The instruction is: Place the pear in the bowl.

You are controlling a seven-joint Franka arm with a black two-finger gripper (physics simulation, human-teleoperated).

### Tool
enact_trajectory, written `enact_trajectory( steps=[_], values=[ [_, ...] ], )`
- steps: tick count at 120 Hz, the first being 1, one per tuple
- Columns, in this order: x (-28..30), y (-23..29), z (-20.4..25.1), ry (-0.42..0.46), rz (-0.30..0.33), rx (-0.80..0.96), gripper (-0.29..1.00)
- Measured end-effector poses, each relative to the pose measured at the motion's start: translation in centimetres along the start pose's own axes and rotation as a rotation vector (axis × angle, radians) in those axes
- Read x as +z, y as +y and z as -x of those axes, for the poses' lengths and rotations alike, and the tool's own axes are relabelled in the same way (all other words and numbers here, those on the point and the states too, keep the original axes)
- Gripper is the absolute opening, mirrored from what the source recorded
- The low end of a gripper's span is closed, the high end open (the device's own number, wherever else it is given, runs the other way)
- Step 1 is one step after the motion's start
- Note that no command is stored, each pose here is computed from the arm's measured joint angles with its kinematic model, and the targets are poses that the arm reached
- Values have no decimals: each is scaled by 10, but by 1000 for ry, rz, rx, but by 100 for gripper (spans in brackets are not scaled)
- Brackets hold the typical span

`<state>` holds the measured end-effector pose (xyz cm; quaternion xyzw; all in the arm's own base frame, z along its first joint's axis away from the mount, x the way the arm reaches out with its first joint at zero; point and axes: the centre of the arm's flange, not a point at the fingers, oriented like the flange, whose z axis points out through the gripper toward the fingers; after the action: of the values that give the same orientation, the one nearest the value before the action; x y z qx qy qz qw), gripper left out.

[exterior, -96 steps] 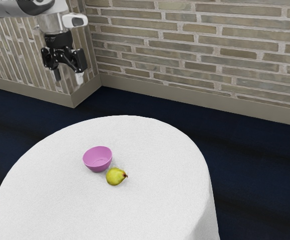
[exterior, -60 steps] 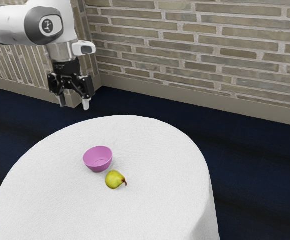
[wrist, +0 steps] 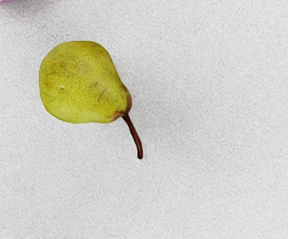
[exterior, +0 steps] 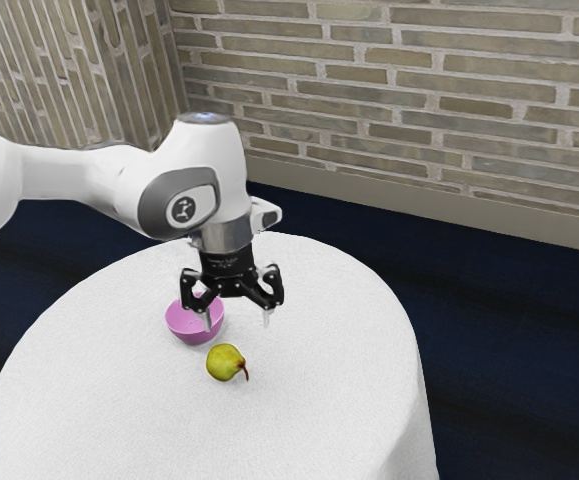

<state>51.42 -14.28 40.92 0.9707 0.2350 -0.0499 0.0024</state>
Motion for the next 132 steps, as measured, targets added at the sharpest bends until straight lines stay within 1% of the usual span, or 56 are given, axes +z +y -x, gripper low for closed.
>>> enact_trajectory(
  steps=[12,19,26,36,46,60,86,132],
  values=[
    [22,20,11,13,-1,-89,68],
    [37,23,8,17,-4,-162,68],
    [48,7,-11,22,0,-275,68],
    [55,-24,-45,38,23,-441,68],
    [68,-32,-53,45,28,-534,68],
    [91,-34,-47,50,29,-615,68],
    [112,-34,-56,68,47,-746,68],
    [134,-33,-61,69,53,-891,68]
  ],
)
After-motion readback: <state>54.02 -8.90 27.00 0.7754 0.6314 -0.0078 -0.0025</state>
